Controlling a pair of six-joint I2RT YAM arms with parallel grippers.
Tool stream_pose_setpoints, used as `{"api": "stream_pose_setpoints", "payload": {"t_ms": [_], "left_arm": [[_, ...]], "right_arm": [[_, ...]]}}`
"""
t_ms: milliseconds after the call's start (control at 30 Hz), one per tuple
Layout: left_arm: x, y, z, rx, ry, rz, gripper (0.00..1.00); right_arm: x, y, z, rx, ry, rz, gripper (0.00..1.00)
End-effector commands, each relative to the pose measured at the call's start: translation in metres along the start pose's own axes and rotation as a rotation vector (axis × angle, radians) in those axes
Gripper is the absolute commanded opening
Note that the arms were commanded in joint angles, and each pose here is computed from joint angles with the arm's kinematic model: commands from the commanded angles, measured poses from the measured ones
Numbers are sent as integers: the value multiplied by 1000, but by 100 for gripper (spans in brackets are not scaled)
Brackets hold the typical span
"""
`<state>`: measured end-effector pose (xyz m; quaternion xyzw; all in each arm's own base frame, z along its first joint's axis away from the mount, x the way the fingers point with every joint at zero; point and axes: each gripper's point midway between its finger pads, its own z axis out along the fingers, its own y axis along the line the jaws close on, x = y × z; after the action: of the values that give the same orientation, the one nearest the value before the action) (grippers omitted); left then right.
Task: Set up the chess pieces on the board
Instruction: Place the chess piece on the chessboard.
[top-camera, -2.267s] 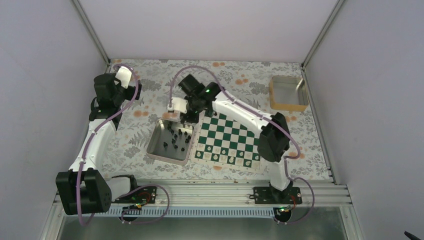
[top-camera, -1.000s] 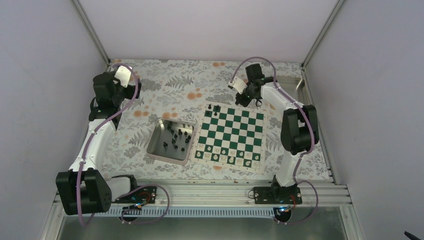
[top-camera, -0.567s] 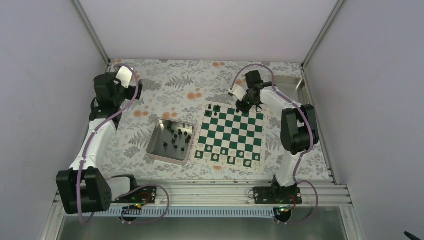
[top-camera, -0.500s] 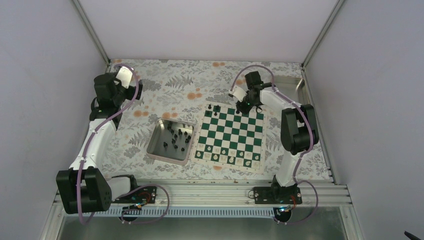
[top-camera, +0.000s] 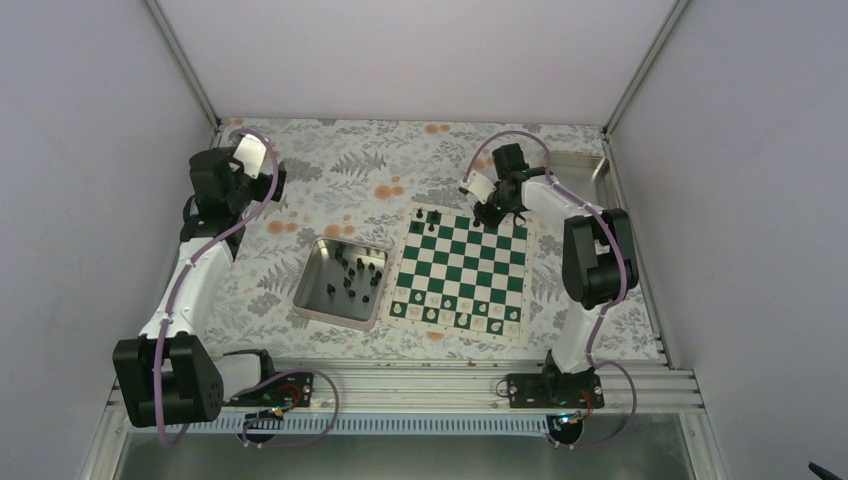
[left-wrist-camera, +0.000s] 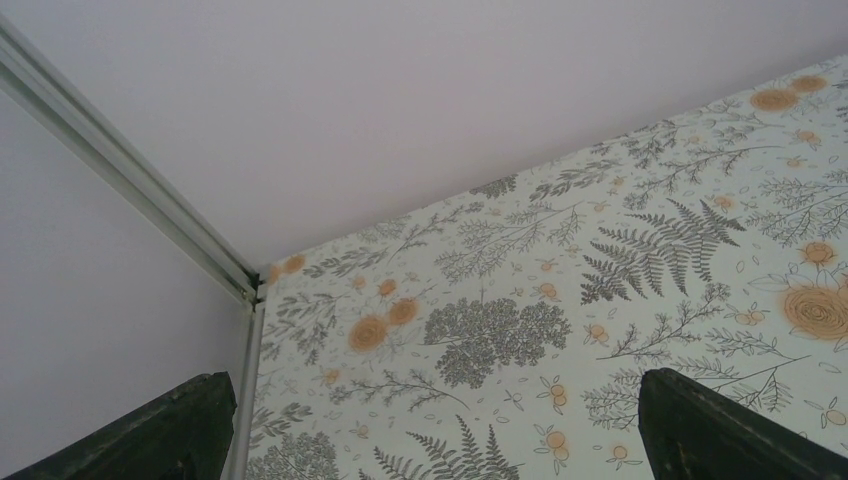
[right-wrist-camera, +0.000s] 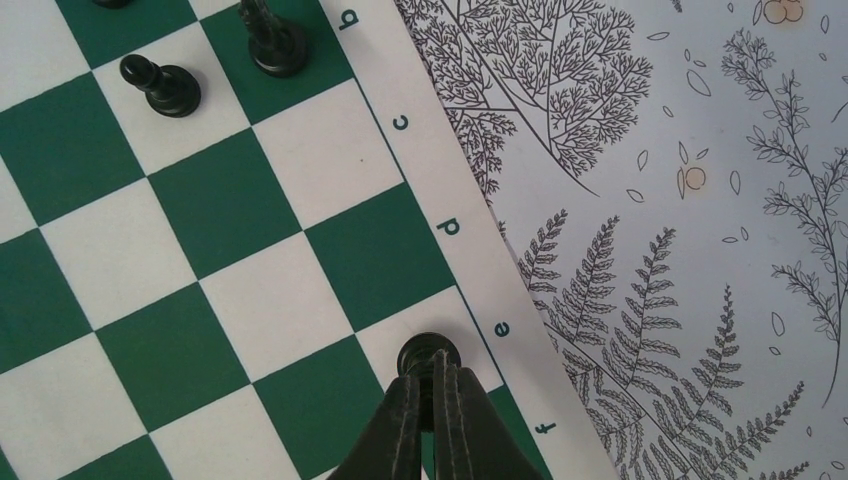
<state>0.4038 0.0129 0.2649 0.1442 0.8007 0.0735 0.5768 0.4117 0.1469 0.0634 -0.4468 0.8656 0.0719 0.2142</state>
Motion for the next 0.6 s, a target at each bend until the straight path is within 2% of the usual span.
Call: {"api": "stream_pose_setpoints", "payload": {"t_ms": [0, 500, 567], "left_arm": [[1, -2, -1, 11, -5, -8, 100], [2, -3, -1, 19, -3, -5, 100], [2, -4, -1, 21, -3, -6, 100]], "right_arm": [[0, 0, 4, -17, -22, 2, 4], [3, -1, 7, -14, -19, 4, 5], [2, 0, 5, -17, -24, 3, 10]]}}
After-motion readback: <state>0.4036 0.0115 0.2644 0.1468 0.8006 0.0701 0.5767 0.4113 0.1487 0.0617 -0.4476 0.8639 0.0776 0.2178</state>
